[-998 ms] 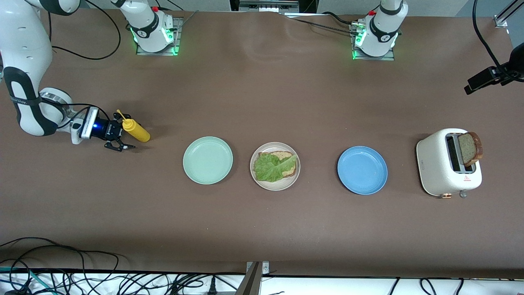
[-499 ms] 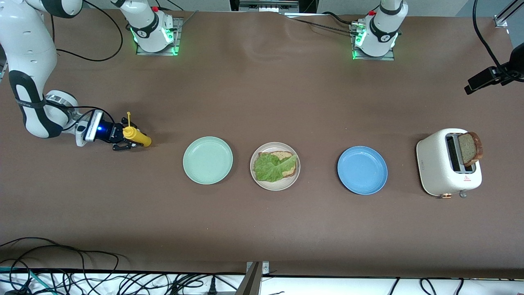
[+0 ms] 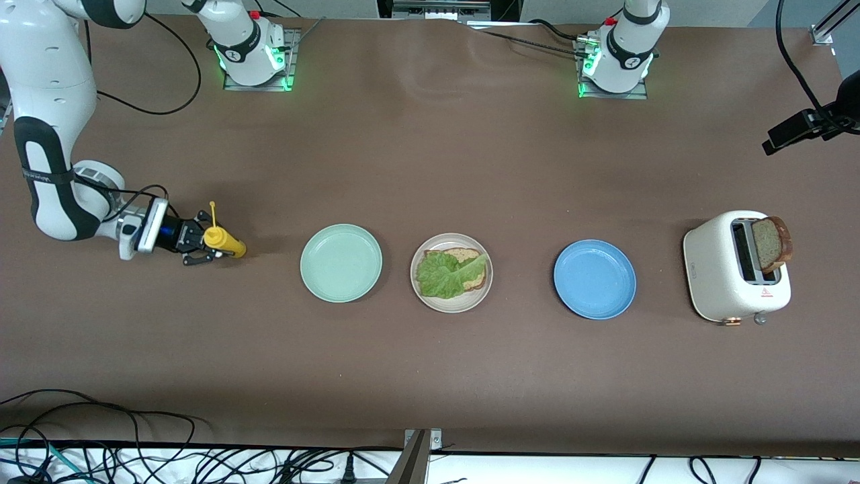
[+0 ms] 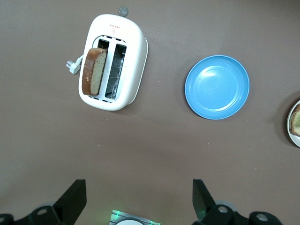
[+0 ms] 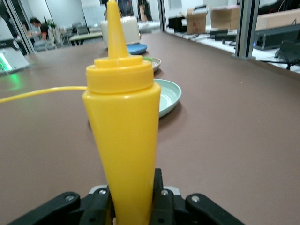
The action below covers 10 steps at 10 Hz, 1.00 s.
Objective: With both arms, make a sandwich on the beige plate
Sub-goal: 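Lift the yellow bottle with the right gripper over the lettuce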
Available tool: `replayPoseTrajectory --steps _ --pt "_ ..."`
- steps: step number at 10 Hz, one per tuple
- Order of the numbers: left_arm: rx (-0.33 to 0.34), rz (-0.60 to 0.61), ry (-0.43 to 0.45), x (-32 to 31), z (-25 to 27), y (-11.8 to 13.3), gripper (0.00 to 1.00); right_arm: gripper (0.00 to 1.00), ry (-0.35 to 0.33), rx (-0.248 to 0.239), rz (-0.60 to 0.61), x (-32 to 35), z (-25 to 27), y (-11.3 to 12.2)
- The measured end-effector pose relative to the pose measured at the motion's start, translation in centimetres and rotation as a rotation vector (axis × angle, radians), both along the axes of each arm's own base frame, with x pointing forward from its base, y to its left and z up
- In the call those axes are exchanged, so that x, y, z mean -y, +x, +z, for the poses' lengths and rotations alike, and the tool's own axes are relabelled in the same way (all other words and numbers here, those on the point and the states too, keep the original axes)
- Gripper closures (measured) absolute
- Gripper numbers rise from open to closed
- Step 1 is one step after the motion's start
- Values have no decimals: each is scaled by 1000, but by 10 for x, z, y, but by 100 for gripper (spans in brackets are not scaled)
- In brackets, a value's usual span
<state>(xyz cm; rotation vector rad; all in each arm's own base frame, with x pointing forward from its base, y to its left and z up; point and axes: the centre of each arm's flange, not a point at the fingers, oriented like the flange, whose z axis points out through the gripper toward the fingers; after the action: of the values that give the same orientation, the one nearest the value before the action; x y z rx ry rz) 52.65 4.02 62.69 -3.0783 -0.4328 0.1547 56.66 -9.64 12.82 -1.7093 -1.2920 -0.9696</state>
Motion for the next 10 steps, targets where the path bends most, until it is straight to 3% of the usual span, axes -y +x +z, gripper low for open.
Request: replayPoseTrajectory --steps 2,6,8,10 --pt "0 0 0 0 0 0 0 71 -88 -44 11 -29 34 35" --pt "0 1 0 0 0 0 0 70 -412 -153 41 -155 157 110" --pt "0 1 0 0 0 0 0 70 -557 -195 35 -219 202 123" --pt "0 1 -1 0 0 0 0 70 -705 -207 35 -272 220 120"
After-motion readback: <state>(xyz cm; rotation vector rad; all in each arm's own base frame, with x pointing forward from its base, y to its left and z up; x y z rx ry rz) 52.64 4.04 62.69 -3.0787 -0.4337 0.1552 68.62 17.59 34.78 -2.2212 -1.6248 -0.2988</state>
